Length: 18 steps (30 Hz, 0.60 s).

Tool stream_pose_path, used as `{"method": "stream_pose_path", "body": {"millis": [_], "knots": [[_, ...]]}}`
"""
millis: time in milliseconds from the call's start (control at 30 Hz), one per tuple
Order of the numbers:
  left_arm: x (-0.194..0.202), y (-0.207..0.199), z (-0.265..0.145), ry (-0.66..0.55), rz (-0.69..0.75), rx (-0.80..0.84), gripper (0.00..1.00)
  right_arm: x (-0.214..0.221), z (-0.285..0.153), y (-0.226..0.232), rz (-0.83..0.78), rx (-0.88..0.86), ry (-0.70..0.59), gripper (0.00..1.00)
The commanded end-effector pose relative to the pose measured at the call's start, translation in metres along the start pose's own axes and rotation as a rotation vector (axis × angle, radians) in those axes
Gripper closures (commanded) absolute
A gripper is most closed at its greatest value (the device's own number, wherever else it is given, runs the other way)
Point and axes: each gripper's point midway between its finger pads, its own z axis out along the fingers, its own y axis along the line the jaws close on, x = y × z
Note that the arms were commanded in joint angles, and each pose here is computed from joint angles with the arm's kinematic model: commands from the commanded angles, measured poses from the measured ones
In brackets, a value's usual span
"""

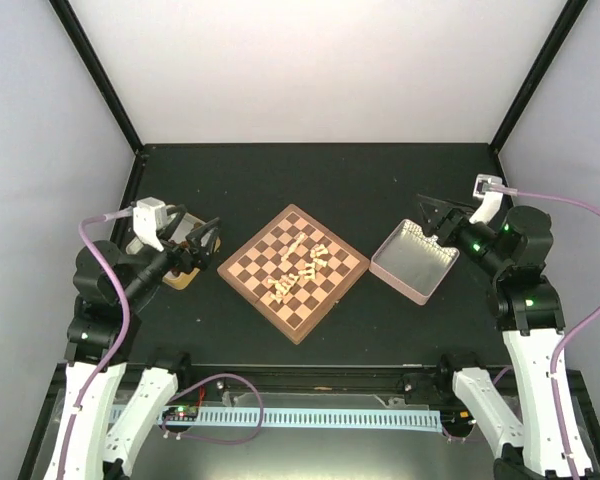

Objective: Set up the chess pieces on the board
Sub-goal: Move the chessboard to the center of the board.

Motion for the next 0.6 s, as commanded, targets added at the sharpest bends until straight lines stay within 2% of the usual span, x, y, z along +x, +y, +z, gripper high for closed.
{"method": "stream_pose_path", "body": {"millis": [0, 133, 333, 467, 567], "knots": [[-0.015, -0.022, -0.003, -0.057, -0.006, 0.126, 0.01, 0.000, 0.003, 0.014, 0.043, -0.110, 0.013, 0.20], [-0.012, -0.027, -0.003, -0.048, -0.029, 0.160, 0.01, 0.006, 0.009, 0.014, 0.087, -0.151, 0.023, 0.14], [0.004, -0.040, 0.002, 0.025, -0.108, 0.277, 0.01, 0.031, 0.031, 0.013, 0.104, -0.235, 0.152, 0.12], [0.050, -0.028, 0.023, 0.210, -0.298, 0.268, 0.01, 0.054, 0.053, 0.004, 0.092, -0.201, 0.226, 0.09], [0.101, -0.008, 0.038, 0.363, -0.437, 0.169, 0.03, 0.080, 0.077, -0.004, 0.075, -0.130, 0.302, 0.09]]}}
